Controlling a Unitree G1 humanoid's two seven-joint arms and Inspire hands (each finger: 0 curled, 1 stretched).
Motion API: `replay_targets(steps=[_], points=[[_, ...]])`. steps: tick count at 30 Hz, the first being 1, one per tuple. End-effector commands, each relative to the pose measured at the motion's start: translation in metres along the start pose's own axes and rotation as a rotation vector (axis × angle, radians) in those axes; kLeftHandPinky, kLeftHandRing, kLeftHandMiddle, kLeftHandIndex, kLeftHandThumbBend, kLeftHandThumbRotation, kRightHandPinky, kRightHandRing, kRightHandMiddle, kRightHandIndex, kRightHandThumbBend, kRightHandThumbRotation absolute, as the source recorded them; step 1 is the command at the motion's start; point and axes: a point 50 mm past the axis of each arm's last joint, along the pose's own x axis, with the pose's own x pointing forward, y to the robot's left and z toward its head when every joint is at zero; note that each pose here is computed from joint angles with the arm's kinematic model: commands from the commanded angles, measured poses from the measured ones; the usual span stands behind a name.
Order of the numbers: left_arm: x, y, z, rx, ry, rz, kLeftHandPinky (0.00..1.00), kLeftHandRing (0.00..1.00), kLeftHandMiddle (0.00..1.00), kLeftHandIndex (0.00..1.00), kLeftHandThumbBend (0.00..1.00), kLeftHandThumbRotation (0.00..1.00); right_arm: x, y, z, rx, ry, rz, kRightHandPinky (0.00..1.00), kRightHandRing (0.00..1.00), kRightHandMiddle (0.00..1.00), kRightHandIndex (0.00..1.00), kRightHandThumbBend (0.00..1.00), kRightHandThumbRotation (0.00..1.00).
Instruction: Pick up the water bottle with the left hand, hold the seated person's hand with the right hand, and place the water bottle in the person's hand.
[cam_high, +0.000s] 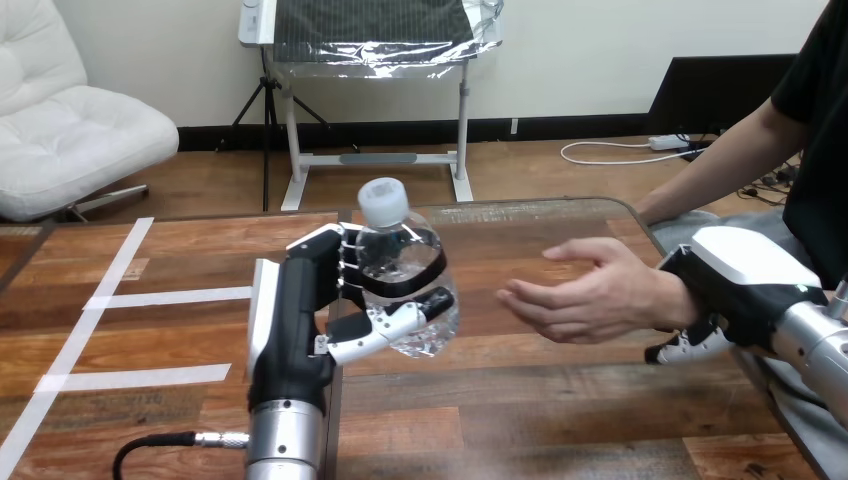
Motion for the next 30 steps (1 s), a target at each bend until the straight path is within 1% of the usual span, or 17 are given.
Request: replay_targets(steps=[1,3,7,12,18,24,30], points=[[0.02,-0.01,0.033,-0.039,-0.152,-0.01,0.33,0.38,0.42,0.46,0.67,0.0,0.0,-0.033,0.005,-0.023,-0.035,-0.114,0.18,0.23,0.31,0.35,0.75,0.0],[0.02,-0.01,0.034,-0.04,-0.154,-0.013,0.33,0.38,0.42,0.46,0.67,0.0,0.0,-0.033,0.006,-0.023,-0.037,-0.119,0.18,0.23,0.31,0.34,0.75,0.0],[0.022,-0.018,0.038,-0.056,-0.162,-0.045,0.33,0.38,0.43,0.46,0.66,0.0,-0.002,-0.037,0.008,-0.021,-0.059,-0.144,0.18,0.24,0.3,0.34,0.76,0.0],[0.022,-0.022,0.04,-0.068,-0.165,-0.06,0.33,0.38,0.43,0.46,0.66,0.0,-0.003,-0.038,0.009,-0.025,-0.064,-0.147,0.19,0.24,0.31,0.34,0.77,0.0],[0.024,-0.027,0.043,-0.079,-0.182,-0.076,0.34,0.38,0.43,0.46,0.66,0.0,-0.003,-0.038,0.011,-0.023,-0.073,-0.16,0.19,0.24,0.31,0.34,0.77,0.0],[0.025,-0.031,0.045,-0.087,-0.186,-0.095,0.34,0.38,0.43,0.46,0.66,0.0,-0.003,-0.038,0.012,-0.034,-0.073,-0.16,0.19,0.23,0.3,0.33,0.76,0.0],[0.026,-0.036,0.048,-0.111,-0.195,-0.112,0.33,0.38,0.42,0.46,0.66,0.0,-0.003,-0.038,0.013,-0.022,-0.075,-0.161,0.18,0.23,0.3,0.33,0.76,0.0]])
